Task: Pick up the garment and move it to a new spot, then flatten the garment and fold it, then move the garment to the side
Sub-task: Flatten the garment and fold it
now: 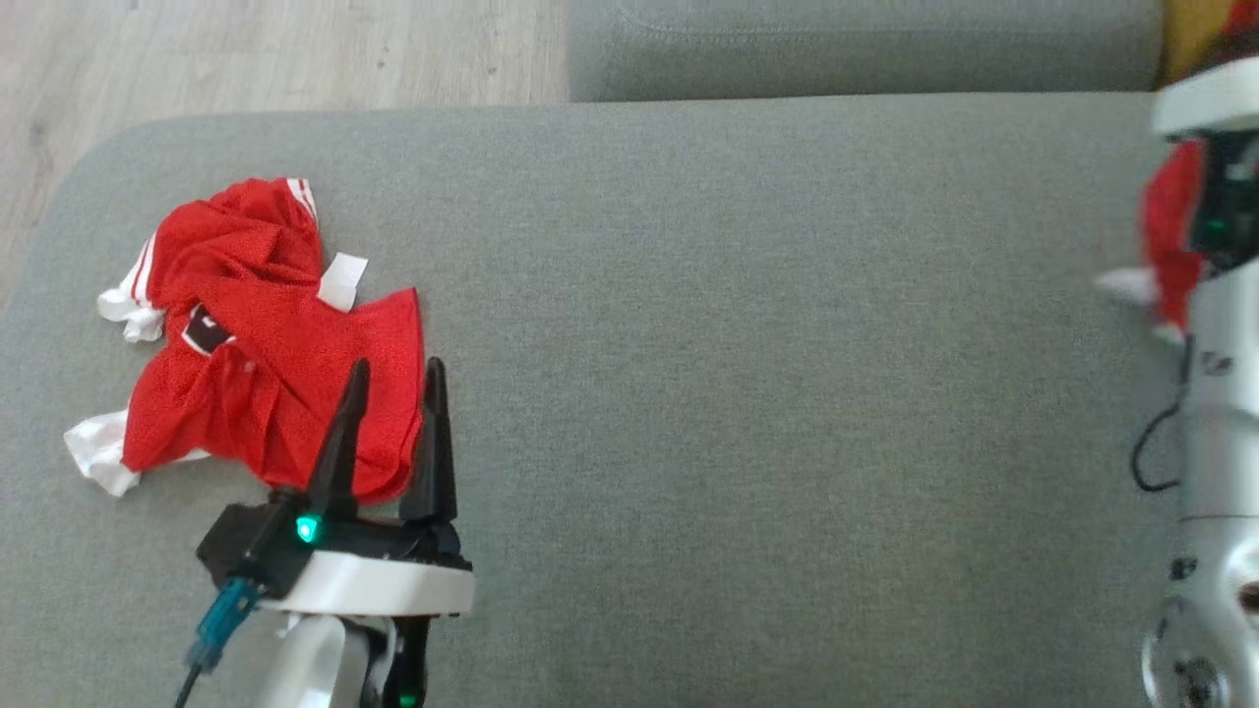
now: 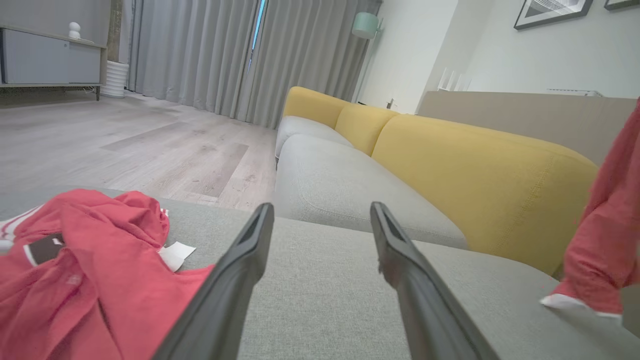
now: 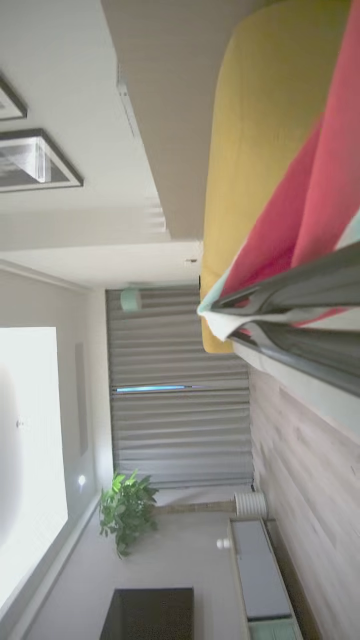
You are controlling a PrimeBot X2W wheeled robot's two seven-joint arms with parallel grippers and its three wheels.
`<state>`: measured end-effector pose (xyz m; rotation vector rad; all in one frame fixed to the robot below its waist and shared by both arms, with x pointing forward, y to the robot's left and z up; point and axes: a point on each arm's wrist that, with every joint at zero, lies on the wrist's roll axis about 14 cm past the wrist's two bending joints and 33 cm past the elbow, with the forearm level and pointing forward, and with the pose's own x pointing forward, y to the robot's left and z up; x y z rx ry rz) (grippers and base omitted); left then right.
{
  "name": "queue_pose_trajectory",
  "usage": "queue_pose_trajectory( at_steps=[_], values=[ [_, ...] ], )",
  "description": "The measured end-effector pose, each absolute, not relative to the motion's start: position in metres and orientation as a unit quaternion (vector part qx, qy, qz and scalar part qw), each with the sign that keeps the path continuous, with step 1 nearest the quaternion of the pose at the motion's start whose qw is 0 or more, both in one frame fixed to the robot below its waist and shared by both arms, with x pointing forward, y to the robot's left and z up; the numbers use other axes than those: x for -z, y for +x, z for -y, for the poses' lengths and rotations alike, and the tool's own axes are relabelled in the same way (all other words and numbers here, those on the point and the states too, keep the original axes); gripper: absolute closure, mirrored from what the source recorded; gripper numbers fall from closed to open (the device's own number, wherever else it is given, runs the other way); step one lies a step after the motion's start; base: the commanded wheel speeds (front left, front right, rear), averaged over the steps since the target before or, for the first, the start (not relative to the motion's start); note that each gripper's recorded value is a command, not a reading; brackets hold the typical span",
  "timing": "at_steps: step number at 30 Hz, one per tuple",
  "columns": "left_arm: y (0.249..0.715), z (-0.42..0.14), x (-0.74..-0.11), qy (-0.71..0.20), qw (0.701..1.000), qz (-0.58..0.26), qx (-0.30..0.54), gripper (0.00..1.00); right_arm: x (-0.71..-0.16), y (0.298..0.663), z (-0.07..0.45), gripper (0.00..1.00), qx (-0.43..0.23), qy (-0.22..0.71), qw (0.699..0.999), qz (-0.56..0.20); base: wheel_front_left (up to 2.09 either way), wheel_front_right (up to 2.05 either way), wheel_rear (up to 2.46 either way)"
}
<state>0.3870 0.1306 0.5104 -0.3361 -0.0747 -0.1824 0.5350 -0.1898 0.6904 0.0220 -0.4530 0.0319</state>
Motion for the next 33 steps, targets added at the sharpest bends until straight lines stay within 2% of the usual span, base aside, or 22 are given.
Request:
queue_pose_trajectory(
  at_steps=[3, 5, 8, 11, 12, 13, 14, 15, 19, 23, 28, 33],
  values=[
    [0.385, -0.135, -0.510, -0.167, 0.982, 0.038, 0.084, 0.00, -0.690, 0.533, 0.138, 1.00, -0.087, -0.020, 0.973, 0.213, 0.00, 0.00, 0.00],
    [0.385, -0.136, -0.509, -0.167, 0.982, 0.037, 0.083, 0.00, -0.665, 0.530, 0.099, 1.00, -0.141, -0.027, 0.974, 0.177, 0.00, 0.00, 0.00],
    [0.386, -0.136, -0.505, -0.167, 0.982, 0.031, 0.081, 0.00, -0.578, 0.507, 0.041, 1.00, -0.229, -0.039, 0.971, 0.060, 0.00, 0.00, 0.00],
    [0.387, -0.135, -0.502, -0.167, 0.982, 0.026, 0.082, 0.00, -0.476, 0.454, 0.003, 1.00, -0.301, -0.041, 0.949, -0.084, 0.00, 0.00, 0.00],
    [0.387, -0.134, -0.501, -0.168, 0.982, 0.024, 0.083, 0.00, -0.452, 0.436, -0.004, 1.00, -0.317, -0.040, 0.940, -0.121, 0.00, 0.00, 0.00],
    [0.387, -0.134, -0.501, -0.168, 0.982, 0.024, 0.083, 0.00, -0.452, 0.436, -0.004, 1.00, -0.317, -0.040, 0.940, -0.121, 0.00, 0.00, 0.00],
    [0.387, -0.134, -0.500, -0.168, 0.982, 0.023, 0.083, 0.00, -0.433, 0.419, -0.009, 0.53, -0.331, -0.040, 0.931, -0.149, 0.00, 0.00, 0.00],
    [0.387, -0.132, -0.500, -0.168, 0.982, 0.022, 0.085, 0.00, -0.421, 0.407, -0.014, 0.00, -0.343, -0.044, 0.924, -0.165, 0.00, 0.00, 0.00],
    [0.386, -0.127, -0.498, -0.168, 0.981, 0.018, 0.093, 0.00, -0.414, 0.394, -0.024, 0.00, -0.364, -0.034, 0.915, -0.173, 0.00, 0.00, 0.00],
    [0.389, -0.123, -0.499, -0.169, 0.980, 0.019, 0.099, 0.00, -0.429, 0.407, -0.014, 0.00, -0.344, -0.018, 0.928, -0.143, 0.00, 0.00, 0.00],
    [0.392, -0.118, -0.505, -0.170, 0.979, 0.027, 0.108, 0.00, -0.467, 0.438, 0.022, 0.00, -0.277, 0.019, 0.958, -0.078, 0.00, 0.00, 0.00],
    [0.395, -0.107, -0.516, -0.171, 0.976, 0.041, 0.125, 0.00, -0.513, 0.460, 0.085, 0.00, -0.186, 0.033, 0.982, 0.003, 0.00, 0.00, 0.00]
  ],
)
